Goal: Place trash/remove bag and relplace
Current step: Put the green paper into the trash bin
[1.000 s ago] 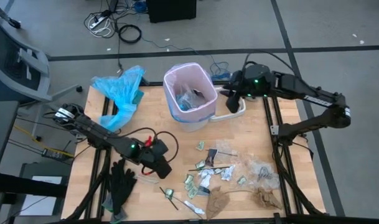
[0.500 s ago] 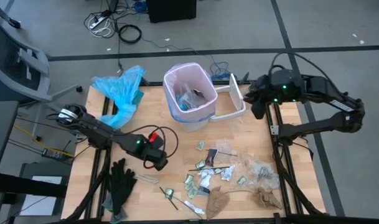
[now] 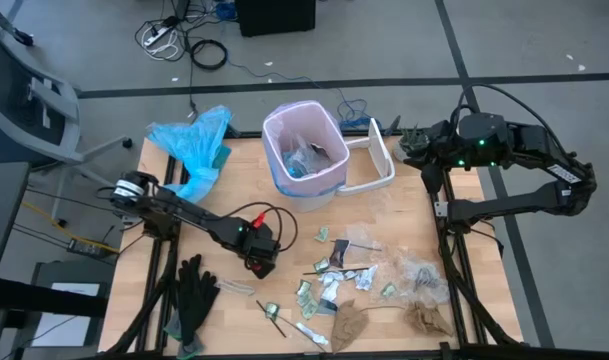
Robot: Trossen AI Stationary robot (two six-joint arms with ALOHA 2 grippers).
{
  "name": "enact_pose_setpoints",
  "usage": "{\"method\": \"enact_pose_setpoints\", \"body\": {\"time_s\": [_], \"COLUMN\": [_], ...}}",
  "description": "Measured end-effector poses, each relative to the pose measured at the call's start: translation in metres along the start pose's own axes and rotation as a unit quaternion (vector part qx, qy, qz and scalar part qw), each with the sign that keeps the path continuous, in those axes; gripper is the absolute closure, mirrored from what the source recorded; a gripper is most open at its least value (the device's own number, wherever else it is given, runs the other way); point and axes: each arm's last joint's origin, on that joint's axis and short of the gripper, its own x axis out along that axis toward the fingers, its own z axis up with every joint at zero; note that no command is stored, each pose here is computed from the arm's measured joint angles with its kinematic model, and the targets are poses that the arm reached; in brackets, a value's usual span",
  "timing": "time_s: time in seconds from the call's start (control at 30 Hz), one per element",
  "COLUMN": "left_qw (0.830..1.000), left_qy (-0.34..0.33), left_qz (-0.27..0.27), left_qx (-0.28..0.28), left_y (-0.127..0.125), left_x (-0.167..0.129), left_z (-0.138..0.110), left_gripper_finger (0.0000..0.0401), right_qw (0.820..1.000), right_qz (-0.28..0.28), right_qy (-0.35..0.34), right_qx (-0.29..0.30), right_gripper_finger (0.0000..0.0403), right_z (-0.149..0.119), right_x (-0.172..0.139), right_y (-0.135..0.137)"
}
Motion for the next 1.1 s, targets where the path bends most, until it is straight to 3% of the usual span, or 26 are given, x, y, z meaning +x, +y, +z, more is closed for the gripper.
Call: {"method": "enact_pose_setpoints", "body": {"time_s": [0.23, 0.4, 0.6, 0.9, 1.1], "left_qw": [1.0, 0.996, 0.99, 0.974, 0.951], "left_qy": [0.005, -0.026, -0.07, -0.153, -0.26], "left_qz": [-0.026, -0.084, -0.12, -0.133, -0.108], "left_qx": [0.0, 0.006, 0.04, 0.098, 0.126], "left_y": [-0.008, -0.021, -0.027, -0.03, -0.011], "left_x": [-0.002, -0.043, -0.095, -0.183, -0.242], "left_z": [0.001, 0.011, 0.023, 0.05, 0.076], "left_gripper_finger": [0.0384, 0.0385, 0.0387, 0.0388, 0.0386], "right_qw": [1.0, 0.997, 0.981, 0.957, 0.949], "right_qz": [0.003, 0.001, -0.023, 0.058, 0.13], "right_qy": [0.006, 0.069, 0.185, 0.268, 0.257], "right_qx": [-0.001, 0.038, 0.047, 0.092, 0.125], "right_gripper_finger": [0.0299, 0.0304, 0.0304, 0.0303, 0.0303], "right_z": [0.0, -0.01, -0.044, -0.103, -0.135], "right_x": [0.001, 0.007, 0.03, 0.091, 0.126], "right_y": [0.0, 0.0, -0.005, 0.005, 0.02]}}
